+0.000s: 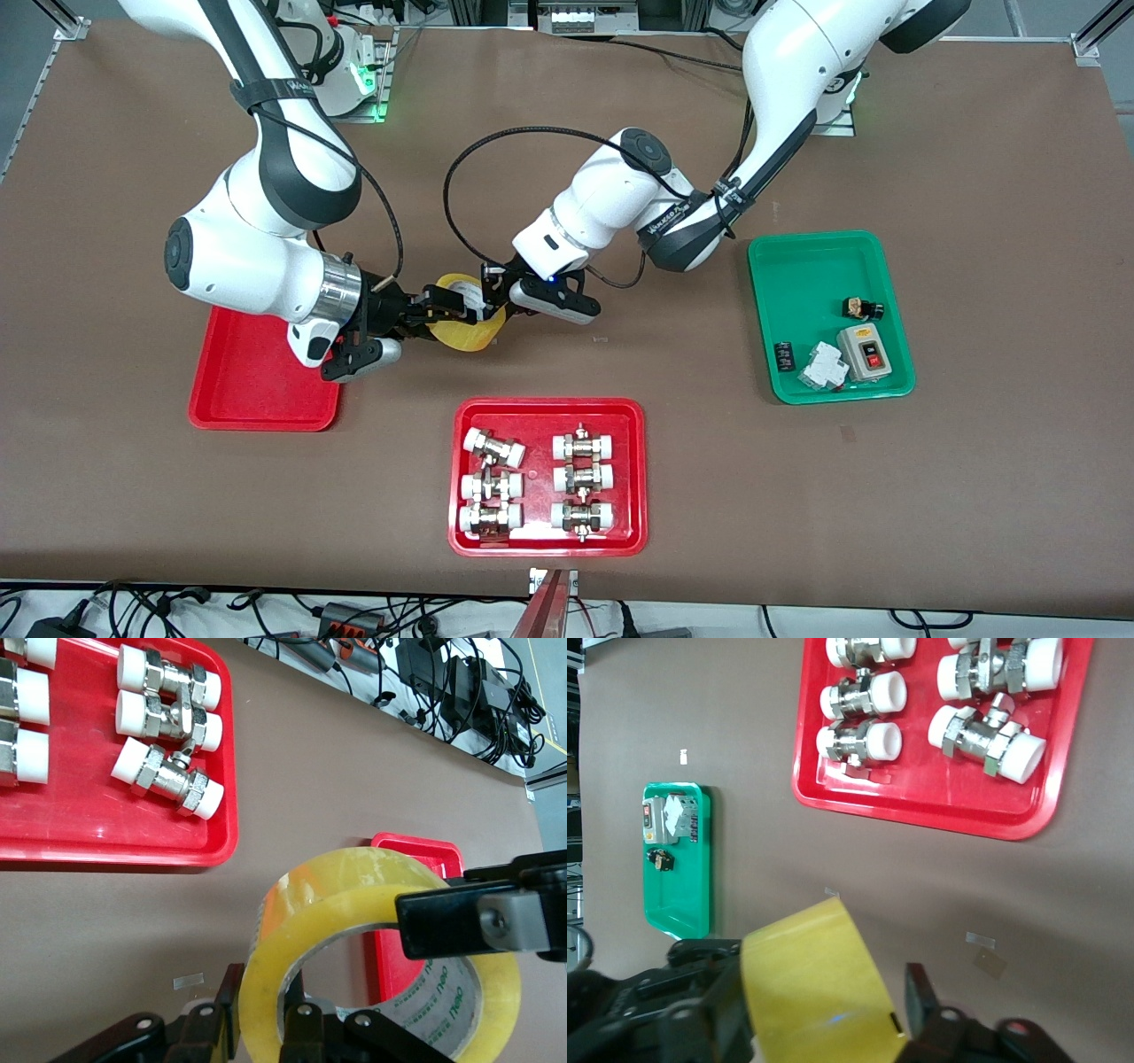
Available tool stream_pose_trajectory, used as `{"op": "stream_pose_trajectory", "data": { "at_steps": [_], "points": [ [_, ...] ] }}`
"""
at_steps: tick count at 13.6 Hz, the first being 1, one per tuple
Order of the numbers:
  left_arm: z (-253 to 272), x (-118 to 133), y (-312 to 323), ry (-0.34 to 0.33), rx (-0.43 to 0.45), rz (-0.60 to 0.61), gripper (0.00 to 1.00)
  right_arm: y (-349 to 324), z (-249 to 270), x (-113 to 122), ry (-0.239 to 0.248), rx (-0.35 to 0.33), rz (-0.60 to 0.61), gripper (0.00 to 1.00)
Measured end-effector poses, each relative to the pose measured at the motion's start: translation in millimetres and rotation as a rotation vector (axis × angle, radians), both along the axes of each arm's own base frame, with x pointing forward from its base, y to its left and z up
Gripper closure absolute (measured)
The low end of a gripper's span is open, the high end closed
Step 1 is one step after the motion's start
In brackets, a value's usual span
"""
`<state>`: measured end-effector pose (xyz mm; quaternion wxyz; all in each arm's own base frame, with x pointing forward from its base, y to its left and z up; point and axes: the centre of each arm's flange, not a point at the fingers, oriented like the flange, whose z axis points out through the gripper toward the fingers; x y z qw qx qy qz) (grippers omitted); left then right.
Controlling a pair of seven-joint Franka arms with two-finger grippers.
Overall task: Left arm passes tape to right arm into tray
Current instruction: 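Grasp the tape with the right gripper beside the left gripper, then open the left gripper and withdraw it while the right gripper holds the tape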
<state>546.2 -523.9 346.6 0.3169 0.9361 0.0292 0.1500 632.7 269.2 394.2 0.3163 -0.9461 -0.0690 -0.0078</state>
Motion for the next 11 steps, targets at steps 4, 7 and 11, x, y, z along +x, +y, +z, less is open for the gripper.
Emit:
{"op": "stream_pose_trajectory", "data": {
  "at_steps": [4, 7, 11],
  "points": [
    [4.8, 4.4, 0.1, -0.009, -0.014, 0.007, 0.78, -1.3, 6.9, 3.7, -0.026, 0.008, 0.009, 0.35],
    [10.0, 9.0, 2.0, -0.019, -0.02, 0.014, 0.72, -1.8, 9.4, 5.3, -0.031, 0.009, 0.008, 0.36],
    [11.6, 45.6, 47.1, 0.017, 0.052, 0.072, 0.31, -5.9, 5.2, 7.8, -0.028, 0.005, 0.0, 0.46]
  ]
}}
